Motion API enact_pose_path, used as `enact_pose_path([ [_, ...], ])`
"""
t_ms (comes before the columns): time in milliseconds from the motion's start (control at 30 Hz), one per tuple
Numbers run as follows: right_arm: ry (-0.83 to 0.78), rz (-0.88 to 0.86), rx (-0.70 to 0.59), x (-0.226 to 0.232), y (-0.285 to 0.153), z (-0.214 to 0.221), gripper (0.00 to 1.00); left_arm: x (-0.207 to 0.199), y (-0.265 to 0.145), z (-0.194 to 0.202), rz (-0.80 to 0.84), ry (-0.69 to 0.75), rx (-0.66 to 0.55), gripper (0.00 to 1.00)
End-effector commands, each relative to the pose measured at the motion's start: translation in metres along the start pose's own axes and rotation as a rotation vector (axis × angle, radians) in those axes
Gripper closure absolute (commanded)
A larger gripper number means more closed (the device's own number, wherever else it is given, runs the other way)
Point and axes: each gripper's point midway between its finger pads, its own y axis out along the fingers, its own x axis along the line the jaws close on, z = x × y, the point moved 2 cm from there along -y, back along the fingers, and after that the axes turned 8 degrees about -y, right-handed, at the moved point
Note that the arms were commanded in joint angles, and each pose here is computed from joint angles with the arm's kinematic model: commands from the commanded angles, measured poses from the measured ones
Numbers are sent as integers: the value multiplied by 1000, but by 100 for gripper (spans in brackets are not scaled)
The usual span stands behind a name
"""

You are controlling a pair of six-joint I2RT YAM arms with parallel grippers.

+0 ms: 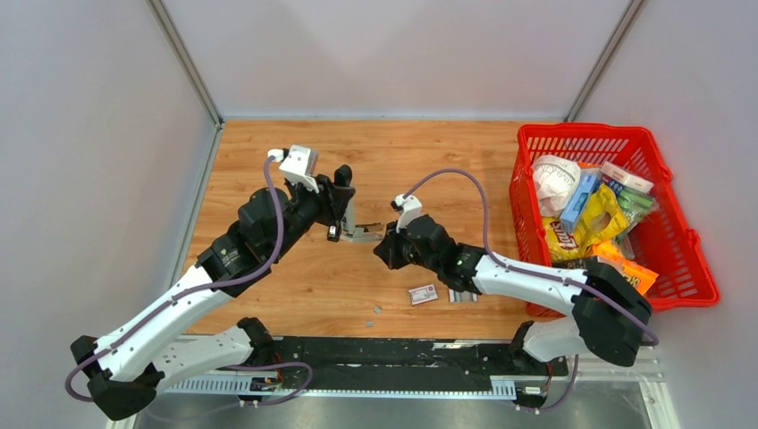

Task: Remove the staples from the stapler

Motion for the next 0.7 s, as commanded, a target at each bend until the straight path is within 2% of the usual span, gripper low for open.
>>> enact_pose_path([
  [0, 39, -69, -105, 20, 9, -39, 100, -22, -14, -49, 85, -75, -142, 100],
  [333, 33, 21, -182, -8, 11, -86, 100, -30, -18, -45, 138, -81, -121, 100],
  [667, -78, -19, -243, 7, -8, -134, 100, -40, -12, -31, 195, -71, -57, 100],
])
